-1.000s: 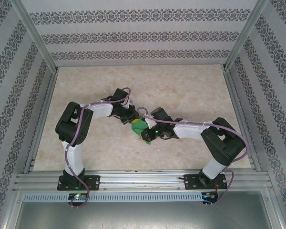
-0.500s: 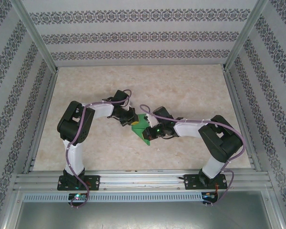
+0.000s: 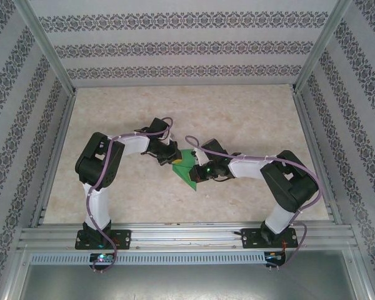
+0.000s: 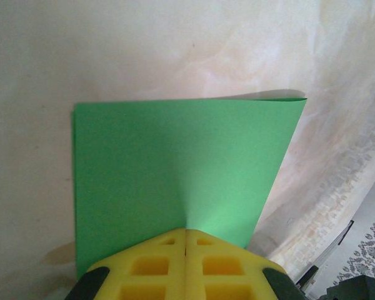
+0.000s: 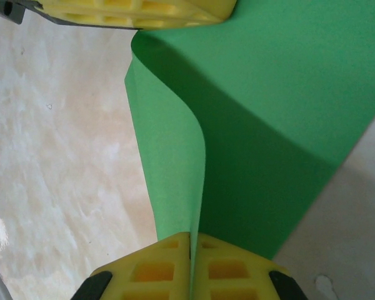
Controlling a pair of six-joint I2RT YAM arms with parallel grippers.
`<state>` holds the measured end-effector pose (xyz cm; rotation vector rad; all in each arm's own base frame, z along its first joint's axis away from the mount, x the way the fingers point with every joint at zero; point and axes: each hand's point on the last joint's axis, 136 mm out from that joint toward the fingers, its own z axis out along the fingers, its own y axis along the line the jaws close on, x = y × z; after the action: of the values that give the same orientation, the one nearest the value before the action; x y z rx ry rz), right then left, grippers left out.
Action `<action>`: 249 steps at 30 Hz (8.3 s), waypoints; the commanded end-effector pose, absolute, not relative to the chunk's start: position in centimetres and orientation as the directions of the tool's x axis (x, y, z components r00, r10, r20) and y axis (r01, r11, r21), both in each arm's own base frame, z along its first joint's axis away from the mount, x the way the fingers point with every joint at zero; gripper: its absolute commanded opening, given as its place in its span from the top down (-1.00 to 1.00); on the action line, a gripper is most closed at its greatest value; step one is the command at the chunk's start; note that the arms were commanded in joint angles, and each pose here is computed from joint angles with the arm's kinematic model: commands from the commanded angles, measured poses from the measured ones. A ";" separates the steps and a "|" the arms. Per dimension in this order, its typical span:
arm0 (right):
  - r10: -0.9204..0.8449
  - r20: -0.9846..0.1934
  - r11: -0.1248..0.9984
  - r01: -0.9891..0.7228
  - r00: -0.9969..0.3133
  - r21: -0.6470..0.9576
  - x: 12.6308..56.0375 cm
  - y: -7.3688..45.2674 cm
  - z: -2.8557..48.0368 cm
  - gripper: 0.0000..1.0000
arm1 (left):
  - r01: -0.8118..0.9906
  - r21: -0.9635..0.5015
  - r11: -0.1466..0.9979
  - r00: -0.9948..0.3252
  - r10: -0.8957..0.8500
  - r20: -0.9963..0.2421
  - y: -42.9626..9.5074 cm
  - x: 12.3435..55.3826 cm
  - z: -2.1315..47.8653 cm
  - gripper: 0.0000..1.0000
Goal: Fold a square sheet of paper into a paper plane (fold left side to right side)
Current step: Third fold the triangle at the center of the table.
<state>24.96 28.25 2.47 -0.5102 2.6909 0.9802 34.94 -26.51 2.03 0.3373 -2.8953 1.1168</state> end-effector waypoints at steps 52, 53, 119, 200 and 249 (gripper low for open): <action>-0.245 -0.305 0.667 -0.388 -0.920 0.636 24.9 29.4 3.3 0.74 | -0.245 -0.586 0.772 -0.970 -0.194 0.149 -25.8 33.2 -0.4 0.90; -0.245 -0.309 0.663 -0.391 -0.919 0.638 24.8 29.5 3.4 0.70 | -0.243 -0.586 0.773 -0.970 -0.192 0.149 -25.8 33.1 -0.4 0.90; -0.218 -0.291 0.722 -0.355 -0.931 0.594 26.5 28.7 2.7 1.00 | -0.250 -0.580 0.775 -0.968 -0.194 0.158 -25.7 33.0 -0.9 0.90; -0.266 -0.128 0.807 -0.293 -0.955 0.512 23.8 26.8 -1.9 1.00 | -0.115 -0.682 0.722 -0.991 -0.131 0.029 -26.8 28.5 1.3 0.92; -0.210 -0.111 0.672 -0.225 -0.972 0.705 21.6 28.2 3.3 0.92 | -0.156 -0.638 0.754 -0.985 -0.163 0.048 -25.6 27.7 -0.2 0.93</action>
<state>21.87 28.05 3.86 -0.3797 2.8390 1.1983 28.94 -26.81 1.78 0.2131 -2.9262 1.2112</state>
